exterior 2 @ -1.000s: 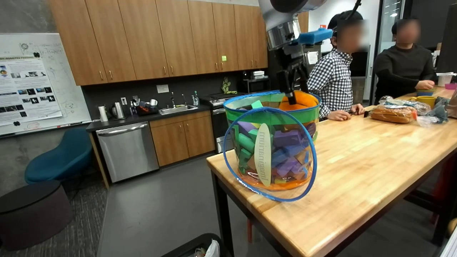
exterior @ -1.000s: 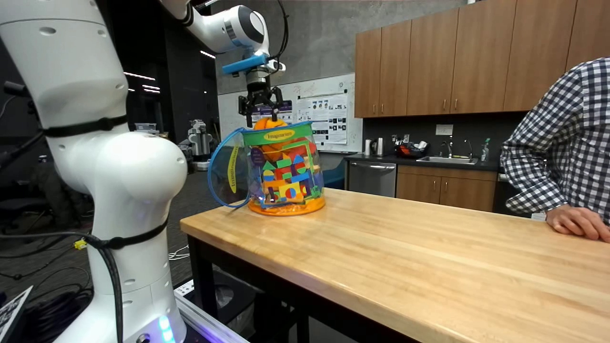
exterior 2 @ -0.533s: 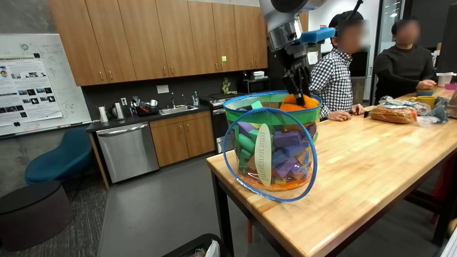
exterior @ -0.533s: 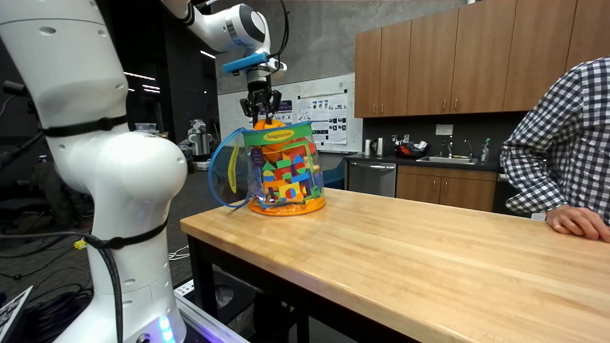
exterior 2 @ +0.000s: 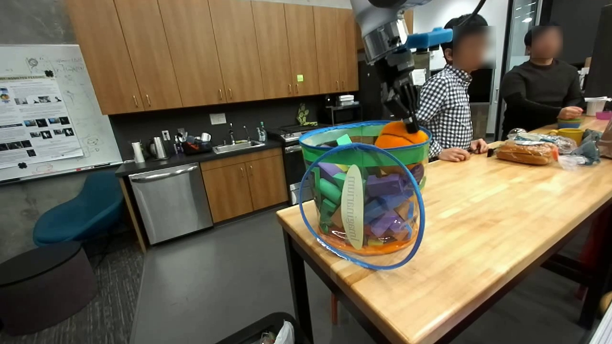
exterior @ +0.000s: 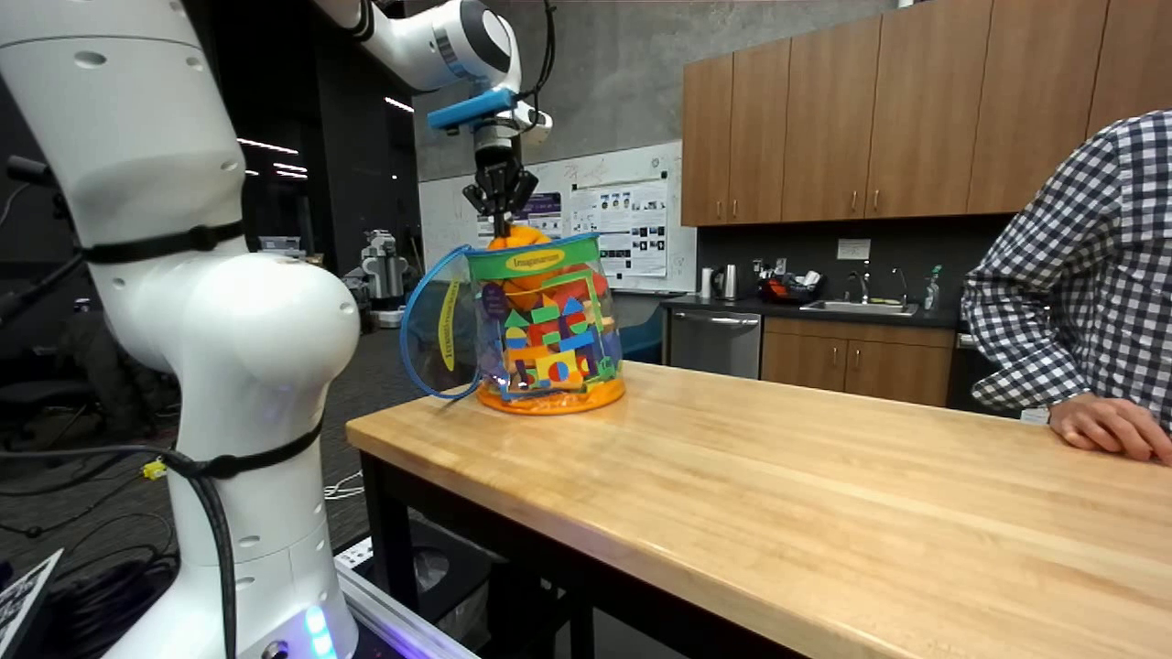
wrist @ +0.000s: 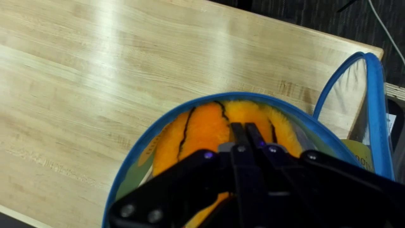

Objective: Pick up the round orange toy from the clear bag and drop it on the table

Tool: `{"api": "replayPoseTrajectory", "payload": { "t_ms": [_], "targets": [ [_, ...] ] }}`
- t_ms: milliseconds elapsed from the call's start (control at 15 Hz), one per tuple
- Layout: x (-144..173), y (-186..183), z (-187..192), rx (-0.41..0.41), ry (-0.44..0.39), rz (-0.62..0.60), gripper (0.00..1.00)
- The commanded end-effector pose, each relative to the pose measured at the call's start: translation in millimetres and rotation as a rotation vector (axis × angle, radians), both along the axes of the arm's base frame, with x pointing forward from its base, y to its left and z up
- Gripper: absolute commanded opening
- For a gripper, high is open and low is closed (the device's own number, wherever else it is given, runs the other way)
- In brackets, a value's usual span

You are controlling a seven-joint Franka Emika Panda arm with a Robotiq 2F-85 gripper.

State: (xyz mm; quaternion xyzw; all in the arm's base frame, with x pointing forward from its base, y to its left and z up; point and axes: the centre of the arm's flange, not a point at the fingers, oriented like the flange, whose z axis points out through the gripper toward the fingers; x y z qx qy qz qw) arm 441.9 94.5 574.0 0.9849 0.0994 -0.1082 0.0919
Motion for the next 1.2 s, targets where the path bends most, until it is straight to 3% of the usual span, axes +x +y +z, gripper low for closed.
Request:
{"api": "replayPoseTrajectory", "payload": {
  "t_ms": [0, 800, 1000, 1133],
  "targets": [
    [-16.0, -3.7, 28.2, 0.000, -0.001, 0.007, 0.01],
    [-74.9, -35.8, 123.0, 0.004, -0.046, -0.059, 0.01],
    [-95.2, -60.1, 155.5, 0.035, 0.023, -0.084, 0.01],
    [-103.4, -88.4, 193.7, 0.074, 0.164, -0.095, 0.01]
  ]
}}
